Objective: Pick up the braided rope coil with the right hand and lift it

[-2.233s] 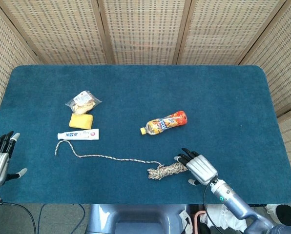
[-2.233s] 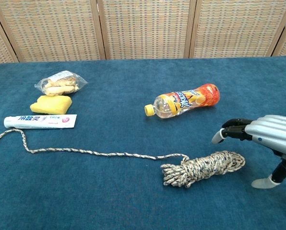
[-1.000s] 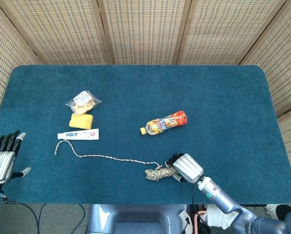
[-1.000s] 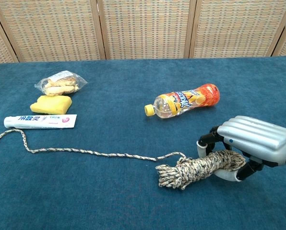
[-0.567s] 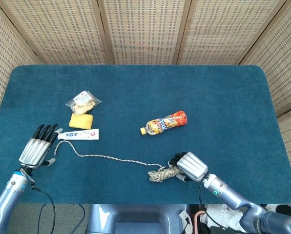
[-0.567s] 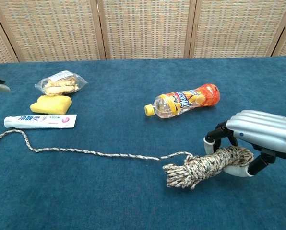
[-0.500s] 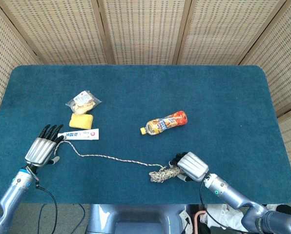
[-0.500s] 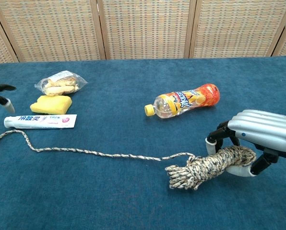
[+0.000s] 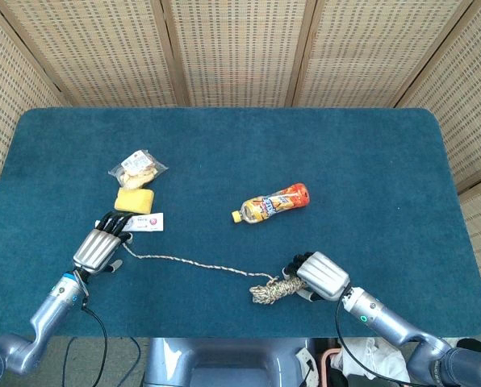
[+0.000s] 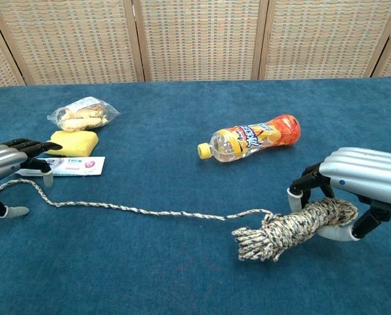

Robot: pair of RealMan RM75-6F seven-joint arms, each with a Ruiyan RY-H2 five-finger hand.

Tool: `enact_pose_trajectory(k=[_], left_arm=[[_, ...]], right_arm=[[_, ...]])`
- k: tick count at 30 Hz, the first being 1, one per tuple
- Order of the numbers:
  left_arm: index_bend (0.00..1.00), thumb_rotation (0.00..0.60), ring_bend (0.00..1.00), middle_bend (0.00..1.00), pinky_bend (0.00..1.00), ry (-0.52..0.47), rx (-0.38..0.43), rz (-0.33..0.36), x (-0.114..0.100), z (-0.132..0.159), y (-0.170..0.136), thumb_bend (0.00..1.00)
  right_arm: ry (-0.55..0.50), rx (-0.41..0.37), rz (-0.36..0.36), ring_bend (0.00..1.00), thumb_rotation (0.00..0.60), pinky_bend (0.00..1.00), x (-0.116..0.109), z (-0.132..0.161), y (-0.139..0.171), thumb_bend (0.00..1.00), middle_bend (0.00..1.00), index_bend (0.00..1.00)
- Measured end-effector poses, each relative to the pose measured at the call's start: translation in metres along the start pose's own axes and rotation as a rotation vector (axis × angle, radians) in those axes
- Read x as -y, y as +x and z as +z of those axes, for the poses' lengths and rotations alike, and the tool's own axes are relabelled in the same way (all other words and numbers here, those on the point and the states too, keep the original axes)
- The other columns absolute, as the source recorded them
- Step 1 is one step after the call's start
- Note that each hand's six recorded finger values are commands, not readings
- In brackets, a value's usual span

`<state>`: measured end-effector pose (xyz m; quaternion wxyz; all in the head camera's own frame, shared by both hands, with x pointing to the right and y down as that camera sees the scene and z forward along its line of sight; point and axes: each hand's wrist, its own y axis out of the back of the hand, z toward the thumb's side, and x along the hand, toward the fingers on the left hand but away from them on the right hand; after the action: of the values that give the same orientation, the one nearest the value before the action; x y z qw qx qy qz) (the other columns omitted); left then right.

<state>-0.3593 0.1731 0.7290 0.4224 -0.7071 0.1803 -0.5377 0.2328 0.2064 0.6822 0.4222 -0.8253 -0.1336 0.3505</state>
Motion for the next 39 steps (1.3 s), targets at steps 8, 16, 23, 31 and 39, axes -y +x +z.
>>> enact_pose_trajectory(k=[8,16,23,31,39], left_arm=[[0.45,0.6,0.0,0.0,0.0,-0.01,0.01,-0.018,-0.001,0.002,0.008,0.36],[0.47,0.6,0.0,0.0,0.0,0.002,0.013,-0.043,-0.002,0.006,0.016,0.37],[0.5,0.6,0.0,0.0,0.0,0.022,0.018,-0.055,-0.001,0.01,0.022,0.38],[0.54,0.6,0.0,0.0,0.0,0.02,0.011,-0.069,0.002,0.01,0.023,0.42],[0.62,0.6,0.0,0.0,0.0,0.015,0.006,-0.075,0.003,0.009,0.024,0.45]], right_arm=[[0.007,0.001,0.0,0.39,0.6,0.52,-0.002,0.0,0.0,0.6,0.55,0.63],[0.009,0.004,0.003,0.39,0.6,0.52,-0.001,0.0,0.0,0.61,0.55,0.63],[0.005,0.006,0.0,0.39,0.6,0.52,-0.002,0.0,0.0,0.61,0.55,0.63],[0.006,0.005,-0.003,0.39,0.6,0.52,-0.002,0.0,0.0,0.61,0.55,0.63],[0.001,0.009,-0.001,0.39,0.6,0.52,-0.001,-0.001,0.0,0.61,0.55,0.63]])
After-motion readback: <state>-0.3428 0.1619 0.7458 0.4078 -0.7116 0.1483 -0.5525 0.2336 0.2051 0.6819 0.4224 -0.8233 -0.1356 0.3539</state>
